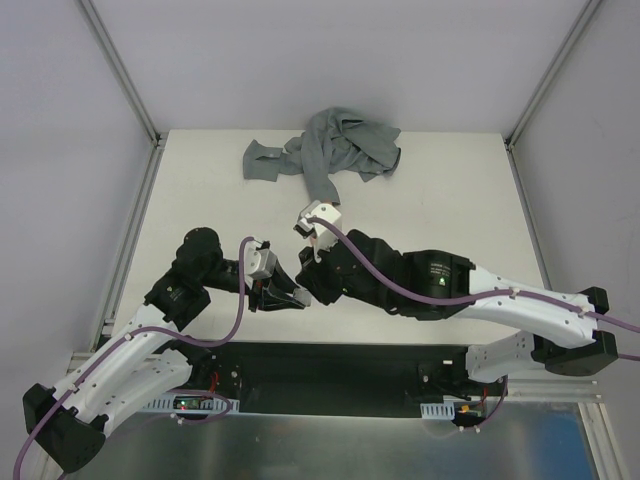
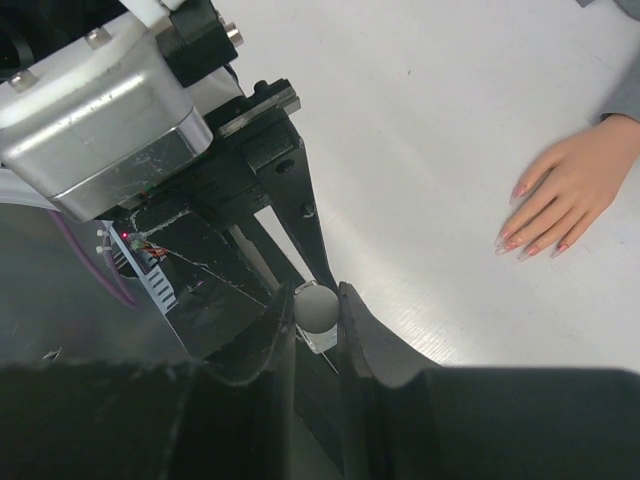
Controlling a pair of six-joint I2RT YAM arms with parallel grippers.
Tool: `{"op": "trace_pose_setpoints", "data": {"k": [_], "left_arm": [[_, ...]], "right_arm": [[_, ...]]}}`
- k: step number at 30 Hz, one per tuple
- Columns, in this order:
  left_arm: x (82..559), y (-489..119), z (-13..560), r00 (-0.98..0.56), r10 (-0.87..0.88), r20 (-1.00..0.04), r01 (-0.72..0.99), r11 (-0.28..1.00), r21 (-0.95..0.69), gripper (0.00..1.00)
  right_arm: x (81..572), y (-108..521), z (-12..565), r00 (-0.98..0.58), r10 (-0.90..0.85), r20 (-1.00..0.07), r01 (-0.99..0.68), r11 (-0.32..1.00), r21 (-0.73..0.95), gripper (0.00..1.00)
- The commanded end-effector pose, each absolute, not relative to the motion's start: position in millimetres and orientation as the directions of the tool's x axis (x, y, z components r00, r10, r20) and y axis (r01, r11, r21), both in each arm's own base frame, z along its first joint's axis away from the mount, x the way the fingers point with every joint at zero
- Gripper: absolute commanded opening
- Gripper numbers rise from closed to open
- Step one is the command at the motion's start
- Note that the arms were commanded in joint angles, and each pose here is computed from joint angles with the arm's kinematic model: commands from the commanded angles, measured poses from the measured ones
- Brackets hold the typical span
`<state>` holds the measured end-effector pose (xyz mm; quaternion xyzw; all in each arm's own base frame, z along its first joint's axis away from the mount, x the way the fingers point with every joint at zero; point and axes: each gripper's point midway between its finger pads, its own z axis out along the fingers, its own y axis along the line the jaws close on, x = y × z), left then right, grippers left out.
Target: Paint the nails
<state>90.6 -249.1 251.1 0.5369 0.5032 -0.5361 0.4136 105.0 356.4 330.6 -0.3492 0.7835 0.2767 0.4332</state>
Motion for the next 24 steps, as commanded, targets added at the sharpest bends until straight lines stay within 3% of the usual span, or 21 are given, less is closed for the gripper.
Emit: {"op": "trace_pose_setpoints", "data": {"k": [1, 24], "left_arm": [[88.4, -249.7, 269.5, -0.002, 0.055, -0.998, 0.984, -0.175, -0.012, 0.0], [88.2, -249.3, 270.9, 0.0, 0.053, -0.999, 0.985, -0.172, -0.009, 0.0]], "right_arm": [[104.6, 365.2, 337.6, -0.374, -0.28, -0.884, -0.797, 0.585, 0.151, 0.01], [107.9, 354.1, 328.5, -0.382, -0.284, -0.879, -0.783, 0.606, 0.144, 0.0]]}}
